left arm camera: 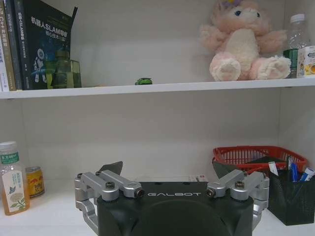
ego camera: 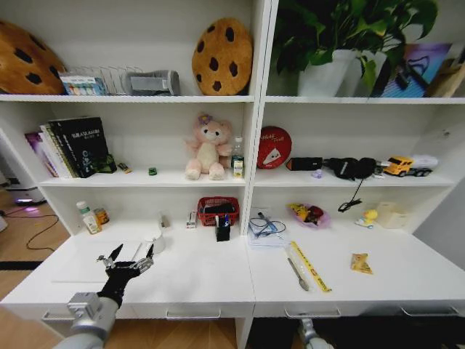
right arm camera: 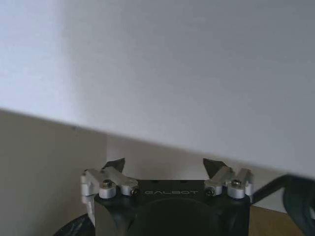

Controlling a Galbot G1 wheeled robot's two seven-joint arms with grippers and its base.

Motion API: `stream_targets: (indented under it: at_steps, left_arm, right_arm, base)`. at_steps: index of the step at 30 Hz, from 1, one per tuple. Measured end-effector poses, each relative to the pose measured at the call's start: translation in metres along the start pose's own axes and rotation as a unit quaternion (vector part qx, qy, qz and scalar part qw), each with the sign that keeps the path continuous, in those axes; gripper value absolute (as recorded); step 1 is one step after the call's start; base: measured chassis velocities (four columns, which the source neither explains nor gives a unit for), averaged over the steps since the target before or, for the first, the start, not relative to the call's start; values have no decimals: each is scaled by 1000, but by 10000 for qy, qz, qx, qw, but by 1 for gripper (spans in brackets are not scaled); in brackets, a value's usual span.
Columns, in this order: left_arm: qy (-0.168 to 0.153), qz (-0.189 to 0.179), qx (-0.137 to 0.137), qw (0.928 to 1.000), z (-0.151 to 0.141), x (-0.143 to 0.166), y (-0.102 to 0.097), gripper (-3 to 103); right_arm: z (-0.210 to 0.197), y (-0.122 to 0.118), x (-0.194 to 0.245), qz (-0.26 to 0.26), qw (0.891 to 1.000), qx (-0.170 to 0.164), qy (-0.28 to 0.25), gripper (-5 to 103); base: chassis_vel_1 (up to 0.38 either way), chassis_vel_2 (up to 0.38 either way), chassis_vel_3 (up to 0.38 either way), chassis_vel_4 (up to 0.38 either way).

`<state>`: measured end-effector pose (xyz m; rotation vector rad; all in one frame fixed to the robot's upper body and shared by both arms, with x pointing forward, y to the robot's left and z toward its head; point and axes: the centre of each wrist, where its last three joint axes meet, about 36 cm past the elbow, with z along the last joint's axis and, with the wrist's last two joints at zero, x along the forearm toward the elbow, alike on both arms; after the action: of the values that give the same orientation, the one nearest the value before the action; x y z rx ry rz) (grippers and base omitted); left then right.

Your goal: Organize the objects on the table.

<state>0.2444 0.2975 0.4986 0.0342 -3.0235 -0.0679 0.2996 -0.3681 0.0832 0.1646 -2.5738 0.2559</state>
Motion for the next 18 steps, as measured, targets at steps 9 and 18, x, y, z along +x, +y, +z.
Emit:
stream_targets:
  at_steps: [9,18]
  left_arm:
    - [0,-4,0,10000,0,0,0,100]
    - [0,-3,-1,10000,0,0,0,100]
  right_arm:
    - [13,18,75,862,9825,-888,1394,100]
    - [-108,39,118,3070,7824,-4320,3272,100]
  base:
    - [0,0,0,0]
    - [0,0,0,0]
